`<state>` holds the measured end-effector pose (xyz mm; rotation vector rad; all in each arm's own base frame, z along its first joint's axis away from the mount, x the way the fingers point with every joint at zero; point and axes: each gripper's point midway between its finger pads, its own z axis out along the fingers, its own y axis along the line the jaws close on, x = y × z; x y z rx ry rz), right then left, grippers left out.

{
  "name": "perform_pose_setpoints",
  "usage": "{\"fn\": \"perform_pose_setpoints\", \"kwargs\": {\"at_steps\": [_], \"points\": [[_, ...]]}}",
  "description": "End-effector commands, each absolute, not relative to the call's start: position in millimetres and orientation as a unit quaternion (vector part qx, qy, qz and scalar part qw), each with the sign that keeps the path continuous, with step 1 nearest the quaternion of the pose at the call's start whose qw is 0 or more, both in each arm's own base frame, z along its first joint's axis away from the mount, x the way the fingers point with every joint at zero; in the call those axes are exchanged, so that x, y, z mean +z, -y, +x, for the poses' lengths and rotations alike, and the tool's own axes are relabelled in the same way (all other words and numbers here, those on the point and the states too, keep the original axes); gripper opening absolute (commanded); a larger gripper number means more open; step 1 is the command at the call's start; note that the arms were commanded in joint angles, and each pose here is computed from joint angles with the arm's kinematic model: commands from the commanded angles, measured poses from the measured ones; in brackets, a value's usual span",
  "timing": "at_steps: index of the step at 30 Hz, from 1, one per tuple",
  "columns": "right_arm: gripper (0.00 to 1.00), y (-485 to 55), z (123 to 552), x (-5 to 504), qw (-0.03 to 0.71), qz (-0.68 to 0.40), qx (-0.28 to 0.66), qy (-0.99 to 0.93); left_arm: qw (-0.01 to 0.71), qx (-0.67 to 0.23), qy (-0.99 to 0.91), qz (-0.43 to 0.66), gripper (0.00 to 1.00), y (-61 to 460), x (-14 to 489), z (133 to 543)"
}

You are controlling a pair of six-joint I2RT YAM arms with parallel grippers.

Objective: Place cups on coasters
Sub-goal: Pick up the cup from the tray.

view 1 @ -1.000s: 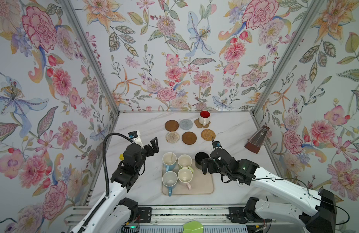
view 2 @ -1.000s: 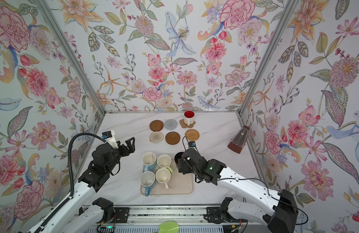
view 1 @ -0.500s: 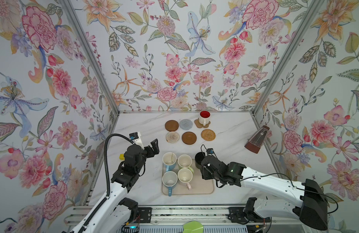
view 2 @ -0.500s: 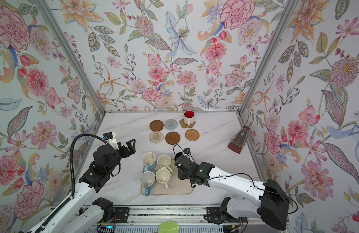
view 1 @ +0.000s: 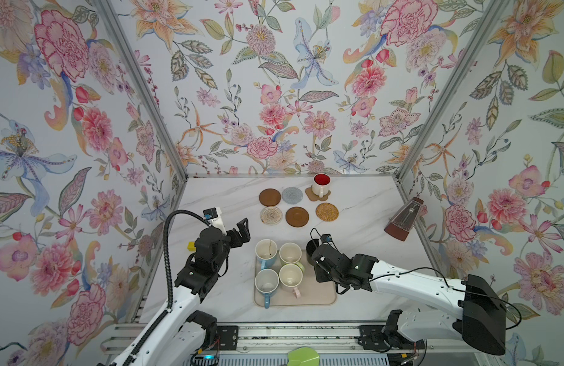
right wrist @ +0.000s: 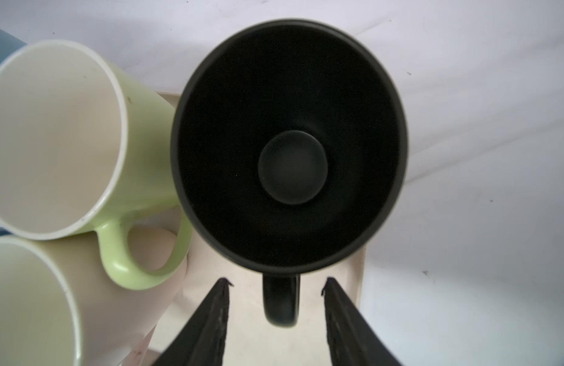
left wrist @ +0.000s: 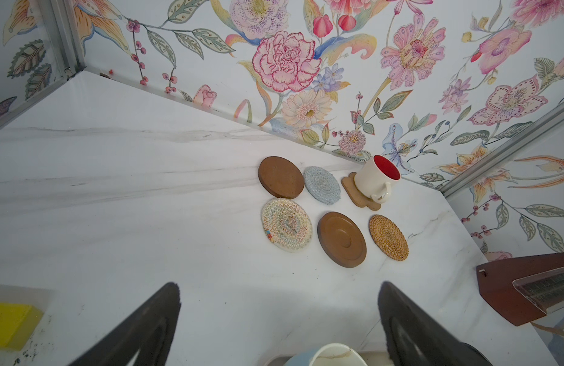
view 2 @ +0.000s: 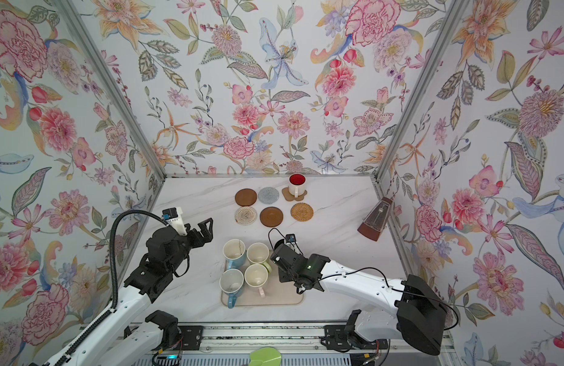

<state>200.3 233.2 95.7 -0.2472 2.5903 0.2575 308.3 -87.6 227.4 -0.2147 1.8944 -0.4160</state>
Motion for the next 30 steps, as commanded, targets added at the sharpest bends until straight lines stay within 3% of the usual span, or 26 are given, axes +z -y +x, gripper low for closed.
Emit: {"fn": "perform_pose_setpoints", "kwargs": {"at_steps": [1, 30], "points": [[0.47, -230, 203, 89, 0.260, -0.094, 0.081, -0.958, 0.565, -0.180, -0.799, -0.099, 0.99, 85, 231, 311], [0.25, -228, 209, 71, 0.242, -0.104, 0.063, -0.963, 0.564, -0.183, -0.800, -0.097, 0.99, 88, 230, 313]]}}
